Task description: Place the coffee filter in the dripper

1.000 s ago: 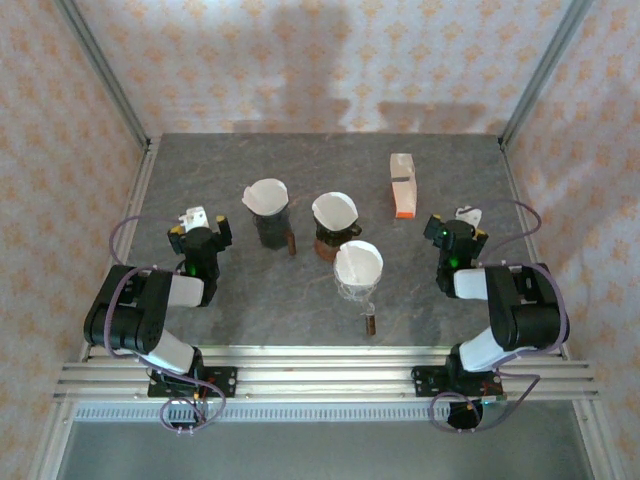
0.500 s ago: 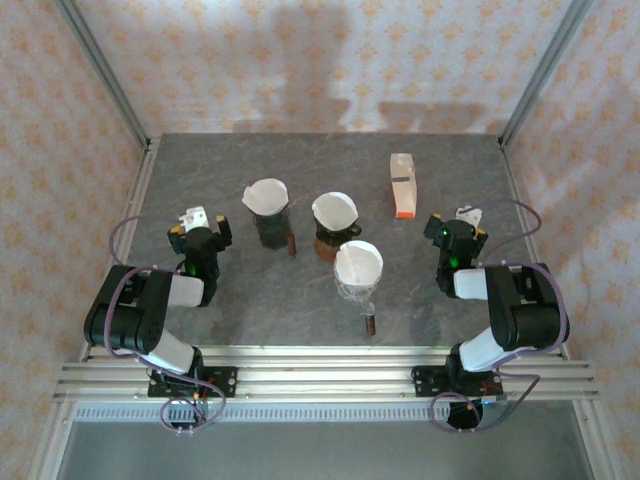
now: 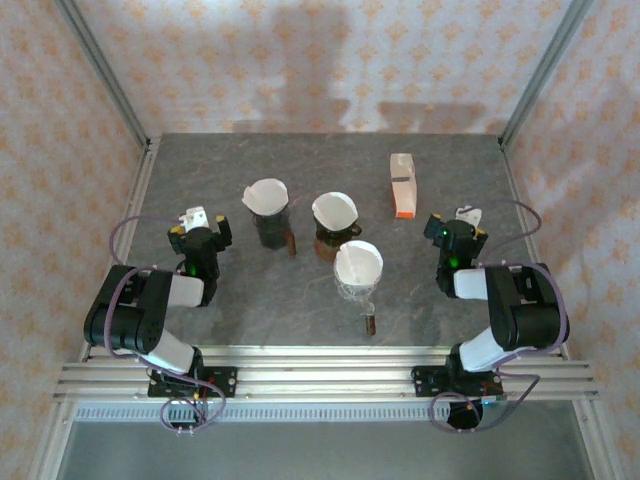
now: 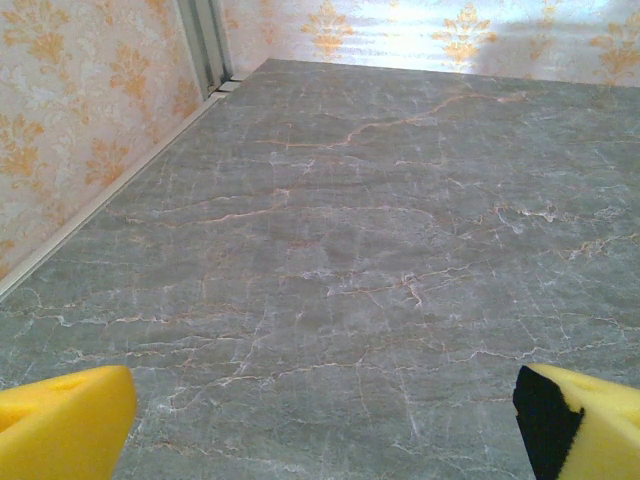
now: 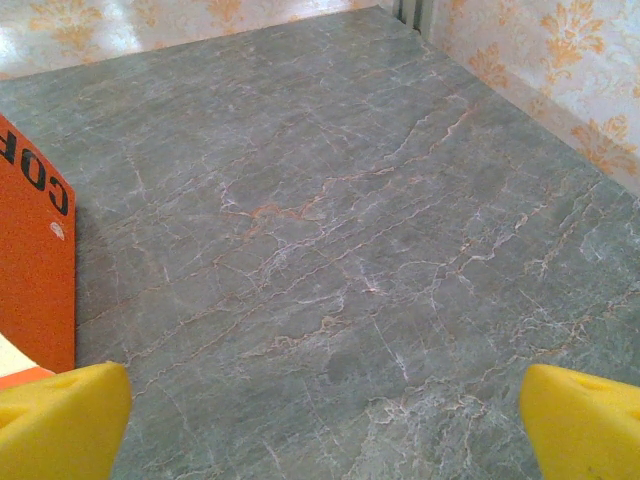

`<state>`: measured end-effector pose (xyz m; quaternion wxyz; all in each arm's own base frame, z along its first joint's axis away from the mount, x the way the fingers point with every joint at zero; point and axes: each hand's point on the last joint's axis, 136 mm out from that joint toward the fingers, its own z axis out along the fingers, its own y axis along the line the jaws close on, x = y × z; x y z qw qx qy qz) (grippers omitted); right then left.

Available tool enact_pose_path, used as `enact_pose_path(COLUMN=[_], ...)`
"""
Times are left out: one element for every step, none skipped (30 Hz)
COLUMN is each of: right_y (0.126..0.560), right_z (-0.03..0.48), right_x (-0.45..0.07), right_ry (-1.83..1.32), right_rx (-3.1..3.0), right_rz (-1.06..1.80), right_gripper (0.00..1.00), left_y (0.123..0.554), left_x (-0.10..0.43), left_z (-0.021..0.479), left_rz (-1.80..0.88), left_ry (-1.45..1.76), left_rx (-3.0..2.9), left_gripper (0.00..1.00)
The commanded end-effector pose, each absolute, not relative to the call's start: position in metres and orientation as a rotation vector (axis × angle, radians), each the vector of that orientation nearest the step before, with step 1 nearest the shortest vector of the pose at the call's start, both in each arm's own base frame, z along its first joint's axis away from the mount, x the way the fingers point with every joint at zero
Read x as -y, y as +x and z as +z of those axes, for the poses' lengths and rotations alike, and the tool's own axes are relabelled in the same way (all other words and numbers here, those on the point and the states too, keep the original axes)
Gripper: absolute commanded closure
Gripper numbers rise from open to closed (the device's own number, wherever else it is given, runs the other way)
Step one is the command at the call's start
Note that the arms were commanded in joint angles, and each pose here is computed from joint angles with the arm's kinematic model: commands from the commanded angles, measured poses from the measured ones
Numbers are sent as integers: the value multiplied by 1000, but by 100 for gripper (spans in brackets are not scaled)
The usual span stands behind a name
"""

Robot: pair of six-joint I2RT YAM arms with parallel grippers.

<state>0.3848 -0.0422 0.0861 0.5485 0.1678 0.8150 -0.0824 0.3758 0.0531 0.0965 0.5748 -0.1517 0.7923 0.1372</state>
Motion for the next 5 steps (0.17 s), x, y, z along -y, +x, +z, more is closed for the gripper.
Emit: enact_pose_path(right_y=[387,386,386,386,386], right_z=[92,93,93,93,93], right_x=[45,45,45,45,45], right_ry=[397,396,397,396,397], right_rx=[-1905,-1902,-1901,-1900,-1900], right_rz=[-205,-205,-205,-205,-204], right_gripper=[1,1,1,1,1], left_y=[381,381,381,381,381], left_x=[-53,-53,-53,-53,-53], left_z=[102,102,102,102,102], left_rz=[328,329,328,328,329], left_ry=[-338,-338,-337,-339,-338], left_rx=[-1845,-1844,-1845,-1844,-1844], left_gripper=[0,0,0,0,0])
